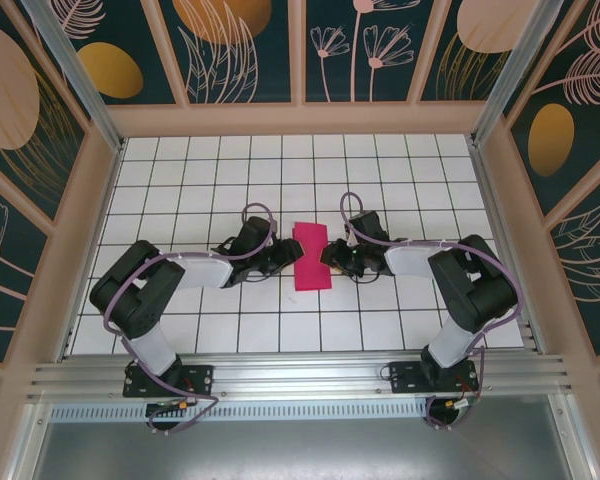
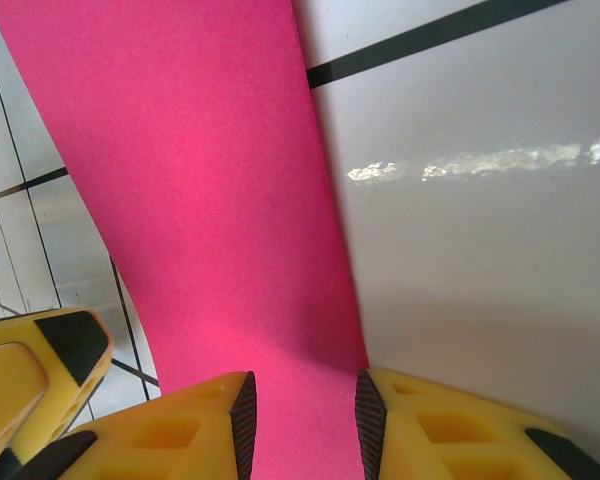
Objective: Fold a paper plane with a square sheet of paper (pick it up from the middle)
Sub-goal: Second fold the triangle at the center of the table.
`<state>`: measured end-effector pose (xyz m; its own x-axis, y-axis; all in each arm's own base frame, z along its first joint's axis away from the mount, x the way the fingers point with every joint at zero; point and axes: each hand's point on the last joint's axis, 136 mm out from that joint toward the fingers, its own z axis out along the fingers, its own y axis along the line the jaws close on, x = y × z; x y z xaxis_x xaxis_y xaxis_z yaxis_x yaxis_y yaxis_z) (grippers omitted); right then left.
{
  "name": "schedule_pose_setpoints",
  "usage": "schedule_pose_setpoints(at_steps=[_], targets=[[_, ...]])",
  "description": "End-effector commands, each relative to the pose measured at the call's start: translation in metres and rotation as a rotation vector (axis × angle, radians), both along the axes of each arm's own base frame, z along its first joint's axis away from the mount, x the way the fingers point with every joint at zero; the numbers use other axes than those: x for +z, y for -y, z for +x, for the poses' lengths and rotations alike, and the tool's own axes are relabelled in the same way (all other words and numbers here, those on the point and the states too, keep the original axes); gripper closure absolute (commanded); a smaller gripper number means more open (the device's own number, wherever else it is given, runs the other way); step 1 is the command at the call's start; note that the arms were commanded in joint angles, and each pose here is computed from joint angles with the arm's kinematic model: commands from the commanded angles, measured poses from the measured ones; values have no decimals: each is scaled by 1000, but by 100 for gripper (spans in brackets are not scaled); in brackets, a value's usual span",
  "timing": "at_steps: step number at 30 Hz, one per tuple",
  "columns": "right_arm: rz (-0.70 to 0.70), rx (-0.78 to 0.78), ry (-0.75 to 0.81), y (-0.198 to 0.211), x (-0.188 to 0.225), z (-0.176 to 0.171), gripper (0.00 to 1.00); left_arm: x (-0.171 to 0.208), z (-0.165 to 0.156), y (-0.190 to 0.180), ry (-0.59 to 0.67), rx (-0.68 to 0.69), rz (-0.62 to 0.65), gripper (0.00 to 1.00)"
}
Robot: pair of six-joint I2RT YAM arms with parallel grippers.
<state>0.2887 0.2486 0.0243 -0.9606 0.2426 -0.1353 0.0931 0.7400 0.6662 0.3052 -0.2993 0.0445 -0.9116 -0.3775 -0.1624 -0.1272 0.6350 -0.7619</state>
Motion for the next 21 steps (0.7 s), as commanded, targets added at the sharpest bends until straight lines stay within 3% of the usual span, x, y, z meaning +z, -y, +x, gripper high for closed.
schedule_pose_setpoints(at_steps=[1, 14, 21], targets=[[-43, -8, -35, 9, -17, -8, 64, -4, 4, 1, -14, 15, -18, 58], [-39, -10, -40, 8, -18, -8, 64, -17, 1, 1, -40, 7, 1, 57], [-37, -10, -38, 8, -17, -8, 64, -7, 3, 11, -11, -41, -41, 60]])
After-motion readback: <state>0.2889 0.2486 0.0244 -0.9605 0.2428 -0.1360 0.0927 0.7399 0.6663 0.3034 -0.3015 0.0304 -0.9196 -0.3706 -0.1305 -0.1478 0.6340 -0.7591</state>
